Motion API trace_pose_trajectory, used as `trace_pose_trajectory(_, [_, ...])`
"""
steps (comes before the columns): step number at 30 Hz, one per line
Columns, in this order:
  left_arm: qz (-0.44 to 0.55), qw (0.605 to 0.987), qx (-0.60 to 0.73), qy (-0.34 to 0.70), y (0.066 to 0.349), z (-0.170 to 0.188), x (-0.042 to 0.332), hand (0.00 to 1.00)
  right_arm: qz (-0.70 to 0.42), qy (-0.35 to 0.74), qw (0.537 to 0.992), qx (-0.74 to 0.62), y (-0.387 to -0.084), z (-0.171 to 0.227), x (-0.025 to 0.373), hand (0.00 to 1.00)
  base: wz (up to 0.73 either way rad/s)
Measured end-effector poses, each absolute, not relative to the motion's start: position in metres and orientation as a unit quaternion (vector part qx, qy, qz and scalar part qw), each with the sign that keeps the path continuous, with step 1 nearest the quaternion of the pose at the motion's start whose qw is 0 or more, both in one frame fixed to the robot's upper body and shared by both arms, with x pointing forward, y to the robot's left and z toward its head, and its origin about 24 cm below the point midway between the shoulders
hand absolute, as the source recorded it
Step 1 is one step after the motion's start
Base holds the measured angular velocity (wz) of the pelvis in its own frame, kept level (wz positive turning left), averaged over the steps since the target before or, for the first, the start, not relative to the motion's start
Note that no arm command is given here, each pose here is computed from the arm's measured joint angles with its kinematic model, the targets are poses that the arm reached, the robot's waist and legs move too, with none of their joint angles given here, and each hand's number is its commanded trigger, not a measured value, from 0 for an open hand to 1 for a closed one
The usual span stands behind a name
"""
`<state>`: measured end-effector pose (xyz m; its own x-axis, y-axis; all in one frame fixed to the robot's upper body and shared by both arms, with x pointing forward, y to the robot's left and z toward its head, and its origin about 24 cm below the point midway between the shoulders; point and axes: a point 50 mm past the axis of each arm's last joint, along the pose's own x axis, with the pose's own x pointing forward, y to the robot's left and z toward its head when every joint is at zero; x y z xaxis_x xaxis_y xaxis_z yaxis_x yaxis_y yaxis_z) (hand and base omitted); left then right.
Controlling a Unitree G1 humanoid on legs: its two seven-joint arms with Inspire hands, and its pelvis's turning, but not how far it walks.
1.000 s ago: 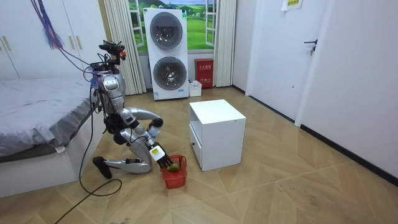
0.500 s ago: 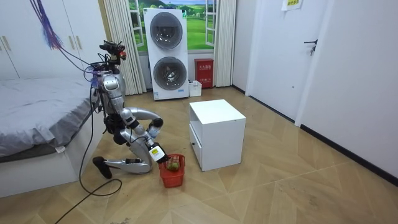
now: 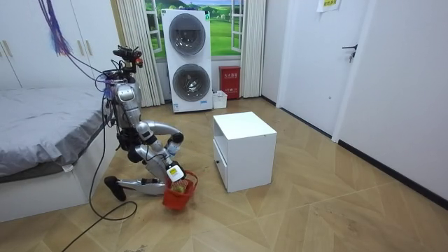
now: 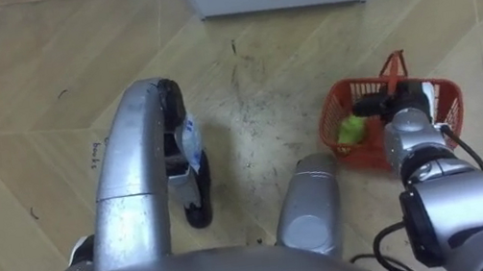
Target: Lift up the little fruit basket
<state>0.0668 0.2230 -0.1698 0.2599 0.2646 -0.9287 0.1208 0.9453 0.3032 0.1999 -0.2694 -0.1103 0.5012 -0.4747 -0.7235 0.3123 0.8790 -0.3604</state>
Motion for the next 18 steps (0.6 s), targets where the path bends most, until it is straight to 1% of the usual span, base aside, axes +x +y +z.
trace_pose_trajectory(9, [0.047,0.780,0.162,0.603,0.225,-0.169,0.071,0.00,-0.211,0.444,0.866,-0.088,-0.263,-0.112,0.202,1.00,0.00])
trace_pose_trajectory(14, [0.054,0.780,0.156,0.604,0.225,-0.169,0.069,0.00,-0.196,0.411,0.885,-0.095,-0.258,-0.102,0.217,1.00,-0.05])
trace_pose_trajectory(18, [0.053,0.791,0.156,0.589,0.225,-0.167,0.077,0.00,-0.180,0.372,0.905,-0.095,-0.251,-0.090,0.234,1.00,0.00])
